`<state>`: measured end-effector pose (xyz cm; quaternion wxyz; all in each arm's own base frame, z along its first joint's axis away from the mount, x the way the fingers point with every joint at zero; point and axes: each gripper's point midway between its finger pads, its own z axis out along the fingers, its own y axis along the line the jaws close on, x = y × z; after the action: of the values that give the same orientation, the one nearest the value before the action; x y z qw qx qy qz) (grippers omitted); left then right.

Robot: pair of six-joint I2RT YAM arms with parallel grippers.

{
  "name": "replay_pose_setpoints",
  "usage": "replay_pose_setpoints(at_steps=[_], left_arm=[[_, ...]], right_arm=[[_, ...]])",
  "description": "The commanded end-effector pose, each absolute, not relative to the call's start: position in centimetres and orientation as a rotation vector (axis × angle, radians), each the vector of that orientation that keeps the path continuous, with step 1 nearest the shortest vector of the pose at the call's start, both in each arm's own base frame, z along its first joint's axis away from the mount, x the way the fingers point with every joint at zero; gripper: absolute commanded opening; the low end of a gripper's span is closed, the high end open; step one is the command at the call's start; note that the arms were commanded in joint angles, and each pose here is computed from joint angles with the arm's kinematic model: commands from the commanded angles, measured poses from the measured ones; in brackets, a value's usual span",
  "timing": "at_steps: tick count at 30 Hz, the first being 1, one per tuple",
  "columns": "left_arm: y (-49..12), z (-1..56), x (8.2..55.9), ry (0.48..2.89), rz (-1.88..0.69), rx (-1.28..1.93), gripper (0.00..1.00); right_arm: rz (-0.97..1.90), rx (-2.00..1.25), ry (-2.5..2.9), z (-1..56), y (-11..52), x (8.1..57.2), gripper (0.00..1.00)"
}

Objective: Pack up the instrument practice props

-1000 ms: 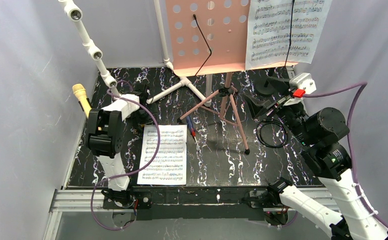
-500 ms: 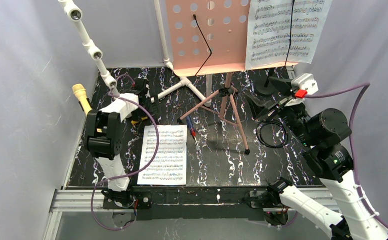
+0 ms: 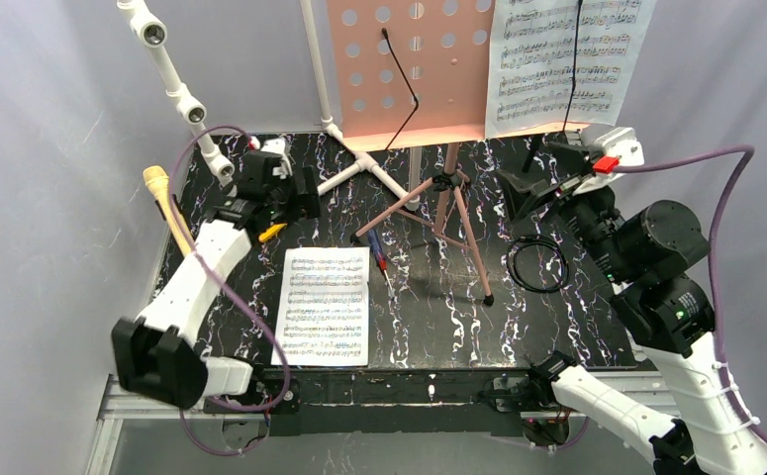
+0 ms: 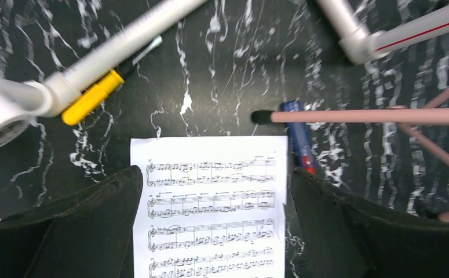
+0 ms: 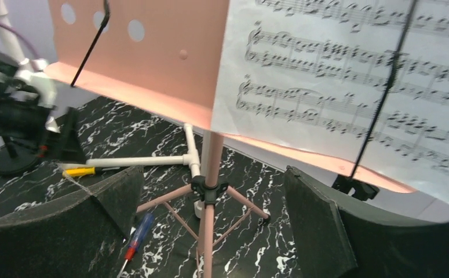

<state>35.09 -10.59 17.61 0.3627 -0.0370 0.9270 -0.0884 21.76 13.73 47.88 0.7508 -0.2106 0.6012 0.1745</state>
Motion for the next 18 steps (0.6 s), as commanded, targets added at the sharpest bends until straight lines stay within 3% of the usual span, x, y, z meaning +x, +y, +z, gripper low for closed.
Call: replay_pose_setpoints(at_steps=[1, 18], left_arm=[[-9.6, 23.8, 32.5, 2.23, -0.274, -0.082, 0.98], [-15.6, 46.1, 22.4, 1.647, -0.829, 0.254, 0.97]], right_arm=[[0.269, -0.367, 1.335, 50.1, 11.2, 22.4, 0.99], [-0.004, -0.186, 1.386, 55.1, 7.6, 26.2, 0.94]])
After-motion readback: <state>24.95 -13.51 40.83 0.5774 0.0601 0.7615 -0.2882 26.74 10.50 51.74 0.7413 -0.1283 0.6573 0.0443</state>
